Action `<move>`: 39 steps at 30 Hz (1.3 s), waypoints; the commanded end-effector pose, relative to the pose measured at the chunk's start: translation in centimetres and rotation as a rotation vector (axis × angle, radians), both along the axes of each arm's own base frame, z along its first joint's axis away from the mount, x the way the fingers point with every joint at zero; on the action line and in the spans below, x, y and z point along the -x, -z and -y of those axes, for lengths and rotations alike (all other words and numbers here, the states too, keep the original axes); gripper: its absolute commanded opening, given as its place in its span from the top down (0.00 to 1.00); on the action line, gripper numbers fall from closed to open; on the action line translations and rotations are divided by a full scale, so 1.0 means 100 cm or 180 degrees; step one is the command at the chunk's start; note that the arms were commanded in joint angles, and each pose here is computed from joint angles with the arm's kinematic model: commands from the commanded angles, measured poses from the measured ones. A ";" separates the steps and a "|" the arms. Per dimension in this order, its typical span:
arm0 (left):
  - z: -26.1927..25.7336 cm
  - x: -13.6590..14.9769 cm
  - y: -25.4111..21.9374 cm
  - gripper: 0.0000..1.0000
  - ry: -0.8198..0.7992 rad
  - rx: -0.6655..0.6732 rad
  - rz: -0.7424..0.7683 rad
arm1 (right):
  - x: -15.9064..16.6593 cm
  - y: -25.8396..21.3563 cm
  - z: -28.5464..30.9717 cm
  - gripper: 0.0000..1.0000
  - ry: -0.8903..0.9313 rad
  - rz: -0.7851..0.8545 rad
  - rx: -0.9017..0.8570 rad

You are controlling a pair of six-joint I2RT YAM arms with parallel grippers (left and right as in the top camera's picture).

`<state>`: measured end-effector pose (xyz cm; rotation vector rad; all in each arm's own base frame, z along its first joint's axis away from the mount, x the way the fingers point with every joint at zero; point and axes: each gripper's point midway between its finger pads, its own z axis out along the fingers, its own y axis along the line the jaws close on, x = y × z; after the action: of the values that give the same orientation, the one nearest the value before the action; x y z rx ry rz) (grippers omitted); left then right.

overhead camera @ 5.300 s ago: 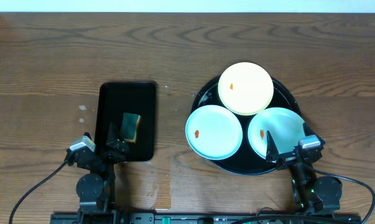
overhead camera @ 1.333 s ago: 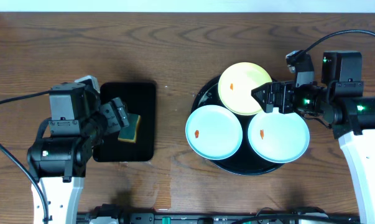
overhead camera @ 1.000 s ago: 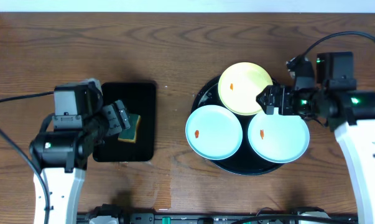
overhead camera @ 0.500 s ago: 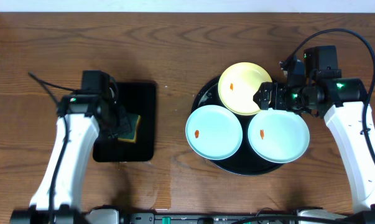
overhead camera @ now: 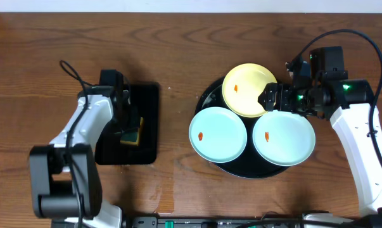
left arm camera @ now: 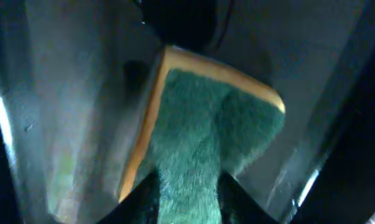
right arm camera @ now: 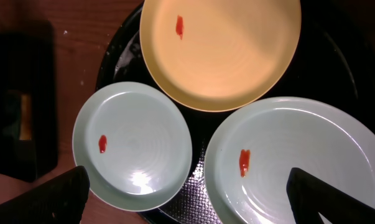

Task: Clean dirty plates on tray and stack at the side
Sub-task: 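Move left gripper to sponge and right gripper over yellow plate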

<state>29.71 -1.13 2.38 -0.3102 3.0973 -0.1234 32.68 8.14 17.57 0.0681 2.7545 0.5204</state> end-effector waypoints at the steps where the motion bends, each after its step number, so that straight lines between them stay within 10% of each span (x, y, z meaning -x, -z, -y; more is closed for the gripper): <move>1: -0.006 -0.002 0.019 0.66 0.0180 -0.0160 -0.0081 | 0.001 -0.002 -0.004 0.01 0.0009 0.0002 -0.0028; 5: -0.008 -0.004 0.033 0.66 0.0210 -0.0208 -0.0139 | 0.001 -0.002 -0.004 0.01 0.0009 0.0001 -0.0028; 10: -0.008 -0.004 0.029 0.93 0.0207 -0.0204 -0.0143 | 0.001 -0.002 -0.004 0.01 0.0009 0.0002 -0.0028; 22: 0.002 -0.025 -0.057 0.92 0.0374 -0.0051 0.0421 | 0.001 -0.002 -0.004 0.01 0.0009 0.0002 -0.0028; 39: -0.019 -0.016 -0.036 0.64 0.0244 -0.0432 0.0261 | 0.001 -0.002 -0.004 0.01 0.0043 -0.0010 -0.0041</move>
<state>31.30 -0.90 6.55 -0.1605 3.0200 -0.0803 32.73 8.14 17.59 0.0770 2.7529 0.5222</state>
